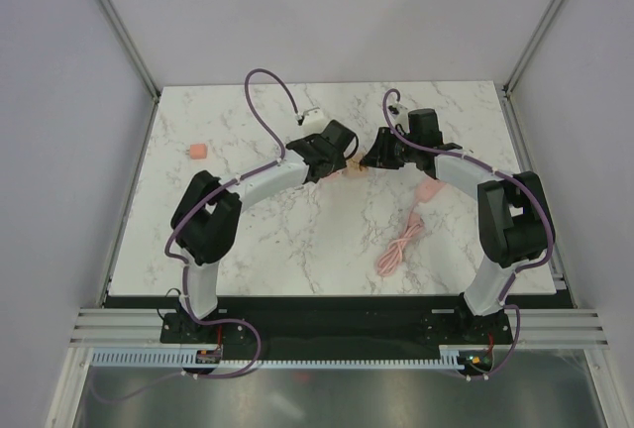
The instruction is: Insert the plug
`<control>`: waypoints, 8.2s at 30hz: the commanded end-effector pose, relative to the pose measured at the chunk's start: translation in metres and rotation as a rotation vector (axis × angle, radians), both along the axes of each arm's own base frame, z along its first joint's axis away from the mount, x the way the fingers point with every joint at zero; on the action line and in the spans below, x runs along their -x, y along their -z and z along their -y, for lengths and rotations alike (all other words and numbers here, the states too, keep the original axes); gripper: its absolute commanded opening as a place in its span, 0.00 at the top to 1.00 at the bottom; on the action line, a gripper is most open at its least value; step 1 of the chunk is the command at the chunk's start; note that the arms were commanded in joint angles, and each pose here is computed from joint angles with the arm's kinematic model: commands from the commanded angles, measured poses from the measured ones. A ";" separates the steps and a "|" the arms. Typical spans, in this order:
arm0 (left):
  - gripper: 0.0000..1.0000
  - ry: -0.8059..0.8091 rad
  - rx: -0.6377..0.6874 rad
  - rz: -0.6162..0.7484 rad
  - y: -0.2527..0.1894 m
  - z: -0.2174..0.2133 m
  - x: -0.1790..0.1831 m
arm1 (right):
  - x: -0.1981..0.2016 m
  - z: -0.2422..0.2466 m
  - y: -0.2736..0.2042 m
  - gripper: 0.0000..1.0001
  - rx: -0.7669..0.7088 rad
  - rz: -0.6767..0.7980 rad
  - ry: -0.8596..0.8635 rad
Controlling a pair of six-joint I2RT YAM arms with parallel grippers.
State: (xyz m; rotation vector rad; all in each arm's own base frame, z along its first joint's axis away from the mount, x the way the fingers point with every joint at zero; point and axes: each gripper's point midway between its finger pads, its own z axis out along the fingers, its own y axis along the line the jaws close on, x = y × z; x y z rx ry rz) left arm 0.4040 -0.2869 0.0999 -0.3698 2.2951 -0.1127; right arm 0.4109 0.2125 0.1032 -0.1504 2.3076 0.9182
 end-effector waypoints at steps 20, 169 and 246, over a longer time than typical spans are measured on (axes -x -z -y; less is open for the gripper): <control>0.98 0.043 -0.062 -0.150 0.061 0.002 0.016 | 0.005 -0.004 0.009 0.64 -0.015 -0.031 -0.003; 0.98 -0.484 0.609 -0.163 -0.002 -0.302 -0.106 | 0.056 -0.087 -0.181 0.22 -0.096 0.360 0.008; 0.00 0.663 0.487 0.064 -0.121 -0.076 0.094 | 0.002 0.190 -0.040 1.00 1.045 -0.077 -0.277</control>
